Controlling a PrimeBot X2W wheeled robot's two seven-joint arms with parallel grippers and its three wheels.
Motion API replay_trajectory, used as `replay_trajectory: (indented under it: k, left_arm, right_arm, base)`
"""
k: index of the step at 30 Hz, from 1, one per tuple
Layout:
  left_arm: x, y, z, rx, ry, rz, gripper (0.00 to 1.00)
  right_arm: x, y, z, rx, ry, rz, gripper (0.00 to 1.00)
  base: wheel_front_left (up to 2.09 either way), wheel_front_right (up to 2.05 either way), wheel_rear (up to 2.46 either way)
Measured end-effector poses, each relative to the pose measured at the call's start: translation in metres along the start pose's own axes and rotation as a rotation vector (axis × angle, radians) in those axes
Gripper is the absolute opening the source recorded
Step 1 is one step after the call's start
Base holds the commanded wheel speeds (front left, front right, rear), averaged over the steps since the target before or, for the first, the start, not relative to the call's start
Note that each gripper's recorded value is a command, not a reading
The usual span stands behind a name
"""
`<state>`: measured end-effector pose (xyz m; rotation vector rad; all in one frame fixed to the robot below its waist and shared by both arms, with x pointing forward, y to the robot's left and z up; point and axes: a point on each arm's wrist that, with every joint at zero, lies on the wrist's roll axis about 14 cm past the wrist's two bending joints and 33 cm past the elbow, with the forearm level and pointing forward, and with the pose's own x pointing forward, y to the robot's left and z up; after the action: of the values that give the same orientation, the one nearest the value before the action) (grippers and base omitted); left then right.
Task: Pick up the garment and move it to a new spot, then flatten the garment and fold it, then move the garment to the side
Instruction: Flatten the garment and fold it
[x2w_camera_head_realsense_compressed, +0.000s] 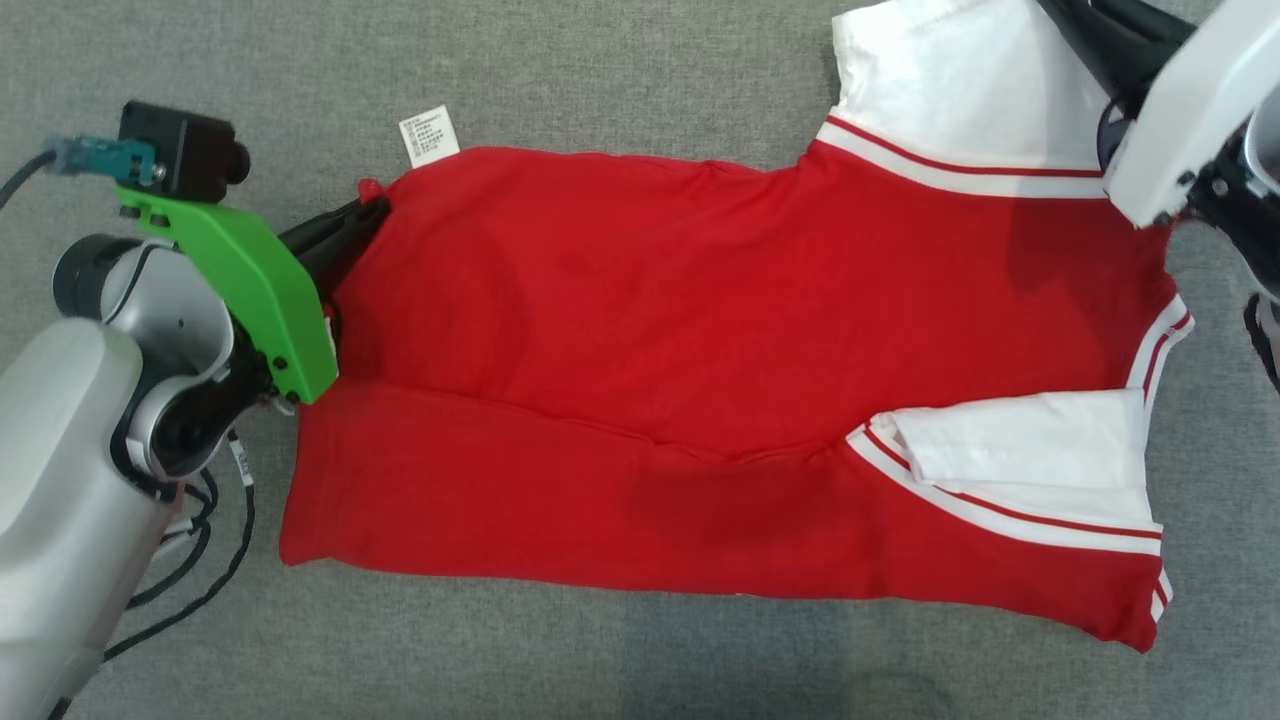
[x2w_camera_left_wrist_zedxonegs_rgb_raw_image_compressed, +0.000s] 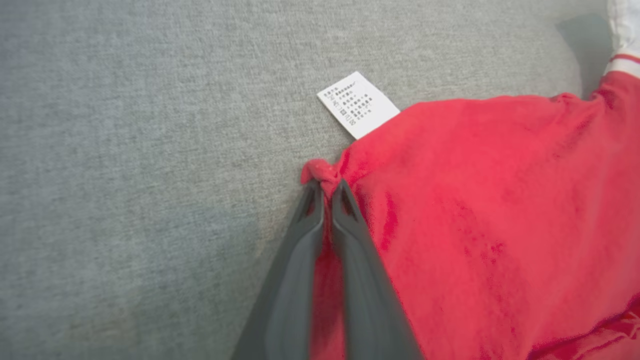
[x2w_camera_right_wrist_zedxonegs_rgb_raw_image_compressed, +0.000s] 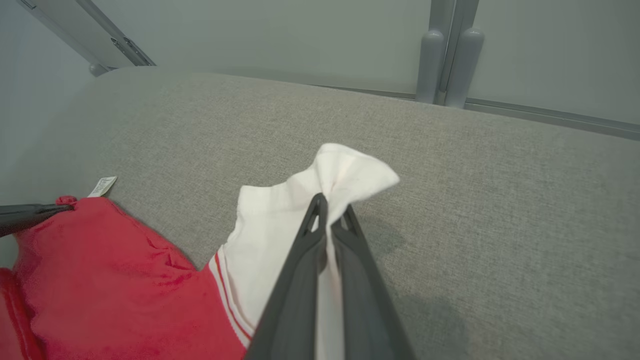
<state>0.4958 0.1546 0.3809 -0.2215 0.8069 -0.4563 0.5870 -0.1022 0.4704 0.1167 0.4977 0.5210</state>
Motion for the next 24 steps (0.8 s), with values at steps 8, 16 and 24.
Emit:
replay_trajectory:
  k: [8, 16, 24]
  left_arm:
    - [-0.028, -0.004, -0.002, 0.033, -0.127, 0.041, 0.00]
    - [-0.054, -0.019, -0.015, 0.018, -0.237, 0.047, 0.00]
    - [-0.065, -0.034, -0.010, -0.012, -0.369, 0.049, 0.00]
  right_arm:
    - [-0.062, 0.012, -0.009, 0.022, -0.092, 0.008, 0.00]
    - [-0.134, 0.041, -0.059, 0.145, -0.091, -0.008, 0.00]
    - [-0.165, 0.049, -0.086, 0.224, -0.093, -0.059, 0.00]
  base:
    - [0.00, 0.00, 0.00]
    - [0.00, 0.00, 0.00]
    - [0.00, 0.00, 0.00]
